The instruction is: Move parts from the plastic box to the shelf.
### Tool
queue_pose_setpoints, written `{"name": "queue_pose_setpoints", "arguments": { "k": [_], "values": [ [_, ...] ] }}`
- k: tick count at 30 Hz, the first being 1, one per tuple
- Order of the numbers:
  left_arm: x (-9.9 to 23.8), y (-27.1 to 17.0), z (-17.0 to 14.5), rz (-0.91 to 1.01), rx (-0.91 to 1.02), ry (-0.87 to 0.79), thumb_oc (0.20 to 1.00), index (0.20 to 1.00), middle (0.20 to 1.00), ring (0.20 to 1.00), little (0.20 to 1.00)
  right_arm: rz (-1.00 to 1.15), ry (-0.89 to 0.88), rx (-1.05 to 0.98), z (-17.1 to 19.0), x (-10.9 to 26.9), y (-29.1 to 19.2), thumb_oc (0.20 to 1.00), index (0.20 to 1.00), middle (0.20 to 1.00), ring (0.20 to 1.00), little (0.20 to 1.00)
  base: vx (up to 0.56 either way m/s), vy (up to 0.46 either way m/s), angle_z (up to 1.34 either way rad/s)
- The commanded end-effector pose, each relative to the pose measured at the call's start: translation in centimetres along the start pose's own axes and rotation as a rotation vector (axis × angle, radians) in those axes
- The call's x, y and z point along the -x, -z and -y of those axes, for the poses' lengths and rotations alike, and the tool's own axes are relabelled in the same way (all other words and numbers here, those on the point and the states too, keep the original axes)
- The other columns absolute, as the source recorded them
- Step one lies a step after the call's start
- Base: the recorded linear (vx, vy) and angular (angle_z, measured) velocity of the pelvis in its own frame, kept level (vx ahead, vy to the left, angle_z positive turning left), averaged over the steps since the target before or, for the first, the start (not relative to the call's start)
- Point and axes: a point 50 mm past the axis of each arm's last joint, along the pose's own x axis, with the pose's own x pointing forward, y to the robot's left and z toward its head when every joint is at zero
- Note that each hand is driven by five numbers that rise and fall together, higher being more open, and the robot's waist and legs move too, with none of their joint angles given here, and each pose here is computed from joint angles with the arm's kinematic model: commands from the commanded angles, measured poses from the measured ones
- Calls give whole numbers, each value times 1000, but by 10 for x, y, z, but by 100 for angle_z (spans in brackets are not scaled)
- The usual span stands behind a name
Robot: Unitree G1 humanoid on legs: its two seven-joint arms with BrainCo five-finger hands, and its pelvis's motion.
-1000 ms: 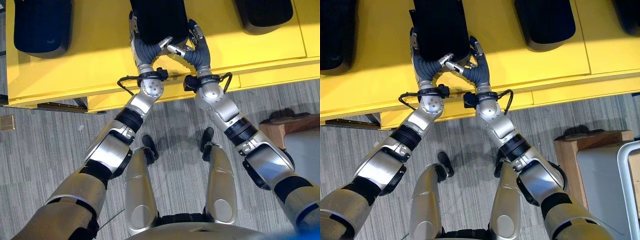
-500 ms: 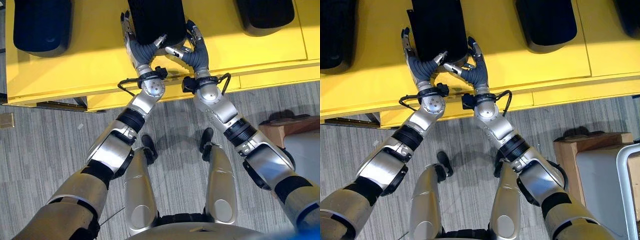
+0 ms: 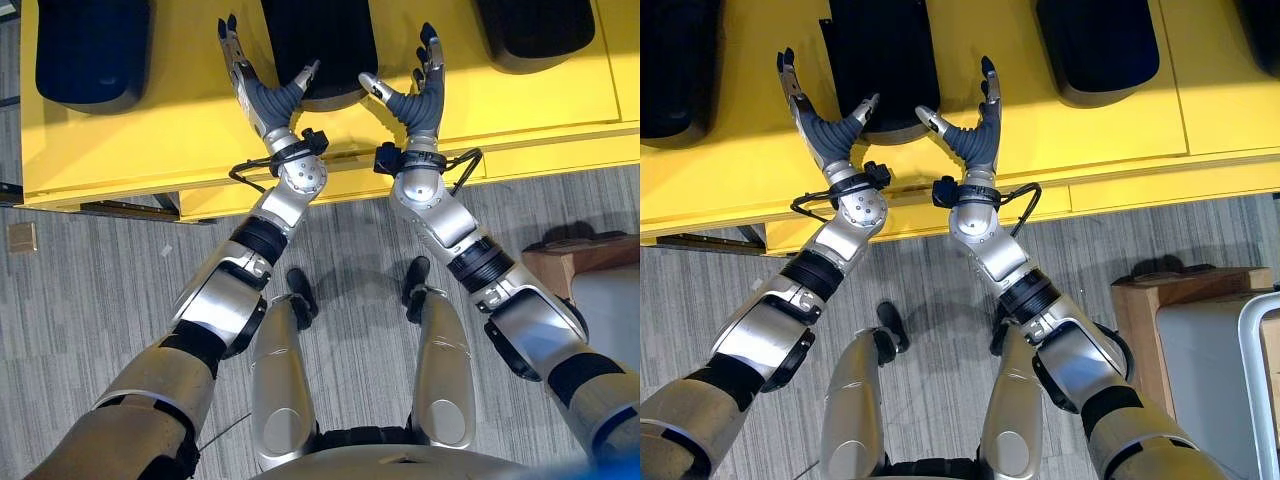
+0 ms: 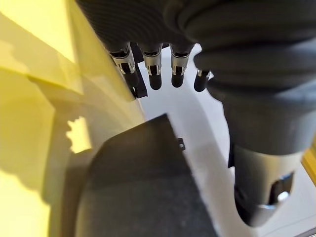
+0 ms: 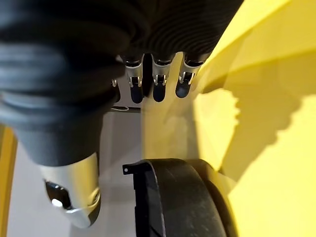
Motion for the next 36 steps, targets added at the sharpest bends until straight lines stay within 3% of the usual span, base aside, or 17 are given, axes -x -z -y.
{"name": "queue_pose_setpoints", "arguments": {
  "k": [1, 10, 21, 30, 33, 36],
  "values": [
    [-3, -30, 6, 110, 128, -3, 1000, 1000, 1000, 1000, 1000, 198, 42, -84, 0, -2, -36, 1000, 1000, 1000, 1000, 1000, 0, 0, 0],
    [9, -28, -9, 205, 150, -41, 1000, 1000, 1000, 1000, 1000, 375, -48, -62, -3, 18, -56, 1000, 1000, 1000, 1000, 1000, 0, 0, 0],
    [56, -8, -56, 324, 129, -36, 1000, 1000, 1000, 1000, 1000, 260, -104, 12, 33, 63, -15, 1000, 1000, 1000, 1000, 1000, -3, -34, 0],
    [107, 32, -127, 194, 19, 29, 1000, 1000, 1000, 1000, 1000, 21, -207, 168, 105, 132, 45, 1000, 1000, 1000, 1000, 1000, 47, -70, 0],
    [120, 48, -155, 87, -33, 92, 1000, 1000, 1000, 1000, 1000, -38, -273, 243, 123, 154, 56, 1000, 1000, 1000, 1000, 1000, 128, -94, 5],
    [145, 65, -186, -72, -90, 252, 1000, 1000, 1000, 1000, 1000, -125, -450, 366, 142, 187, 69, 1000, 1000, 1000, 1000, 1000, 138, -93, 12]
  ]
}}
